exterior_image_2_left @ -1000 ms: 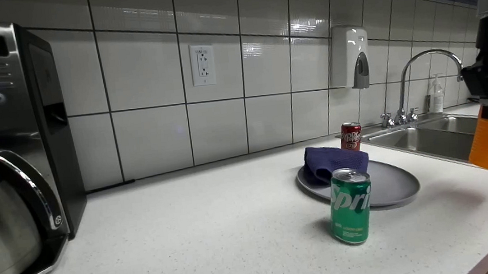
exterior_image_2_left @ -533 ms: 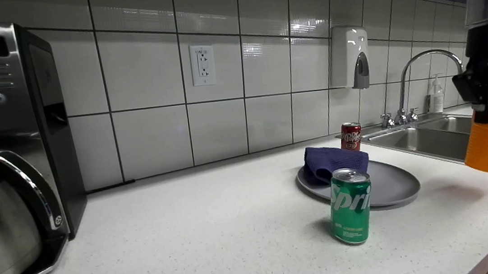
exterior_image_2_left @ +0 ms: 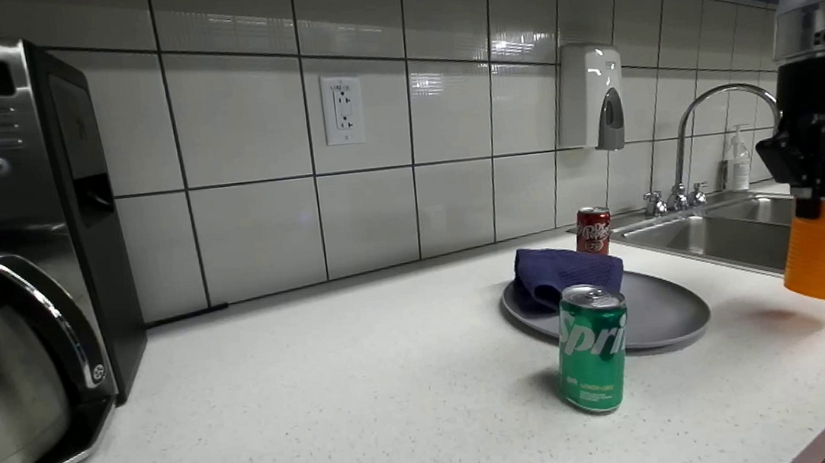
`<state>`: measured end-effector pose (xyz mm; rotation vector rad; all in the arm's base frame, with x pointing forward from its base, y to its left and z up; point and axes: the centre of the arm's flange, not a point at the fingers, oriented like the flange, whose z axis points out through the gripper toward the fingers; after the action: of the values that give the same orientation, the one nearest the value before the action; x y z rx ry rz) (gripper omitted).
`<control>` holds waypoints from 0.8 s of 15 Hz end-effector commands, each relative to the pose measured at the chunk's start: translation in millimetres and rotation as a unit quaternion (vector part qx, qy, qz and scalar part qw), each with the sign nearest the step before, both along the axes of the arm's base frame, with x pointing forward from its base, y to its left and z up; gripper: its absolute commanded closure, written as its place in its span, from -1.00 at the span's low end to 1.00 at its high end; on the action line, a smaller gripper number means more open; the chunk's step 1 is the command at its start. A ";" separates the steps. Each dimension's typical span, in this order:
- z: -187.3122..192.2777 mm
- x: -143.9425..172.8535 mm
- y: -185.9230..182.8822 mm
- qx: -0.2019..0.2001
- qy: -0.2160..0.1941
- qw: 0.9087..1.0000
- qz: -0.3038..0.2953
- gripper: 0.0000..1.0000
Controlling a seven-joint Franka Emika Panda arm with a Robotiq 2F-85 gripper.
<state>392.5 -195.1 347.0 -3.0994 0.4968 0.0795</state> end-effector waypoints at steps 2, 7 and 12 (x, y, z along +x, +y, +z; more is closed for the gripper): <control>-3.0 10.4 -6.9 0.001 0.004 1.000 0.009 0.97; -7.6 10.5 -4.9 0.002 0.009 1.000 0.009 0.97; -10.3 9.6 -1.5 0.003 0.012 1.000 0.009 0.83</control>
<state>397.5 -196.4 335.5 -3.1006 0.4901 0.1220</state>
